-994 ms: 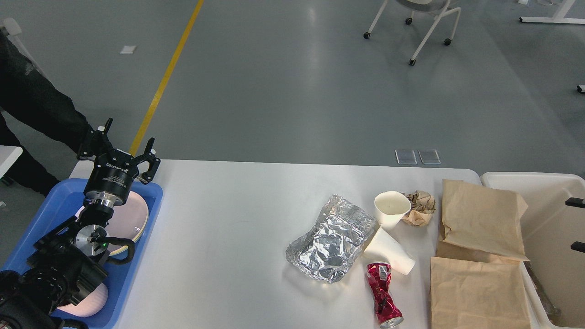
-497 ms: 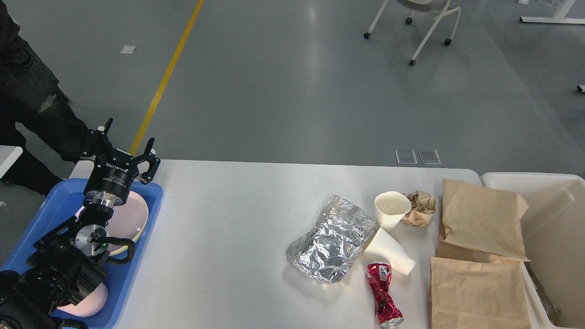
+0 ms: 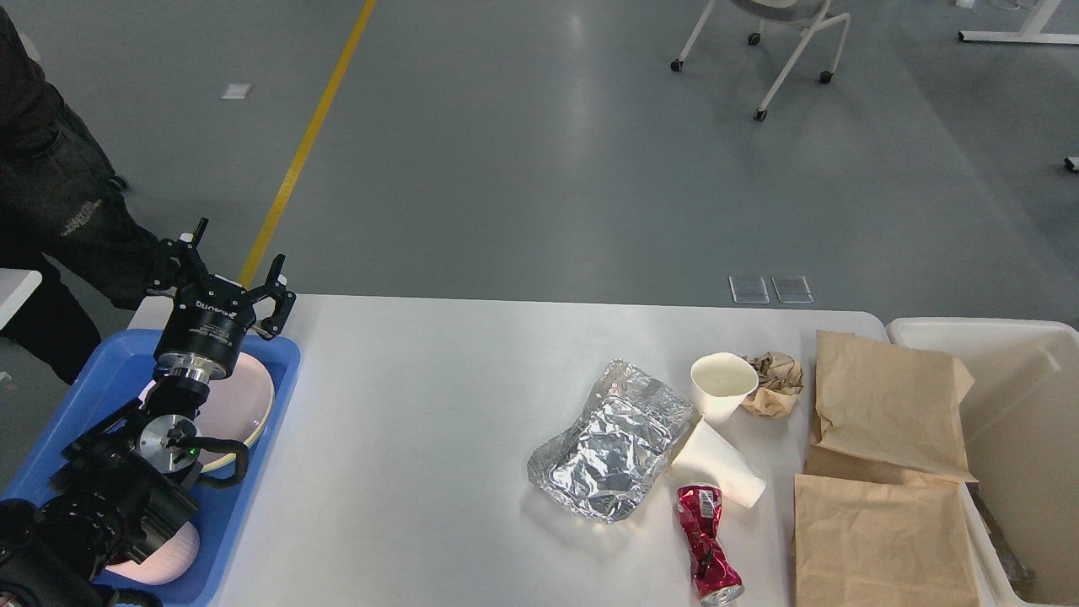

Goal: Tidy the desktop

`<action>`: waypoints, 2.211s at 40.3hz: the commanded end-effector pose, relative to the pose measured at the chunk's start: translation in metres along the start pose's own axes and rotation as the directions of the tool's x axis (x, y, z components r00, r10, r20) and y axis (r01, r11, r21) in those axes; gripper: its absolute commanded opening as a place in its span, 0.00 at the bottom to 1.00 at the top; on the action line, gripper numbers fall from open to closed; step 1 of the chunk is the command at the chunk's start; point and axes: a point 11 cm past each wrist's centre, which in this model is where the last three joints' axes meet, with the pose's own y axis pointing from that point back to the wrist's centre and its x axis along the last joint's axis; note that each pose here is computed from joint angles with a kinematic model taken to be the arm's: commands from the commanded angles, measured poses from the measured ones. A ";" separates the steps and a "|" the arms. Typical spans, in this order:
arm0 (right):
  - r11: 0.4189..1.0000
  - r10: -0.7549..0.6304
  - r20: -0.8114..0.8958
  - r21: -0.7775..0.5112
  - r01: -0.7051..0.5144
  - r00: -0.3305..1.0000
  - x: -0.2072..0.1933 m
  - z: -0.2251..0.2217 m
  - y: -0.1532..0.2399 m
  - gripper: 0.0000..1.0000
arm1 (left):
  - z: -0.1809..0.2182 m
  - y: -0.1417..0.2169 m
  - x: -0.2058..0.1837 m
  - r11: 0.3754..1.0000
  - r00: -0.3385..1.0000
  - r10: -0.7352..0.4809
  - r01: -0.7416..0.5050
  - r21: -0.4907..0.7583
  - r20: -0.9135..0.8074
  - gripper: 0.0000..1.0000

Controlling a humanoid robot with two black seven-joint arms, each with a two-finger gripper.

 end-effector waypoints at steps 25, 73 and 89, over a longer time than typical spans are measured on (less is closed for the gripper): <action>0.958 -0.286 -0.391 -0.104 0.266 0.875 -0.058 -0.077 -0.038 1.00 | 0.000 0.000 0.000 1.000 1.000 0.000 0.000 0.001 0.000 0.96; 0.852 -0.490 -0.656 -0.221 0.475 0.574 -0.155 -0.153 -0.103 1.00 | 0.000 0.000 0.000 1.000 1.000 0.000 0.000 0.001 0.000 0.96; 0.844 -0.523 -0.538 -0.221 0.488 0.661 -0.146 -0.128 -0.109 1.00 | 0.000 0.000 0.000 1.000 1.000 -0.001 0.001 -0.001 0.000 0.96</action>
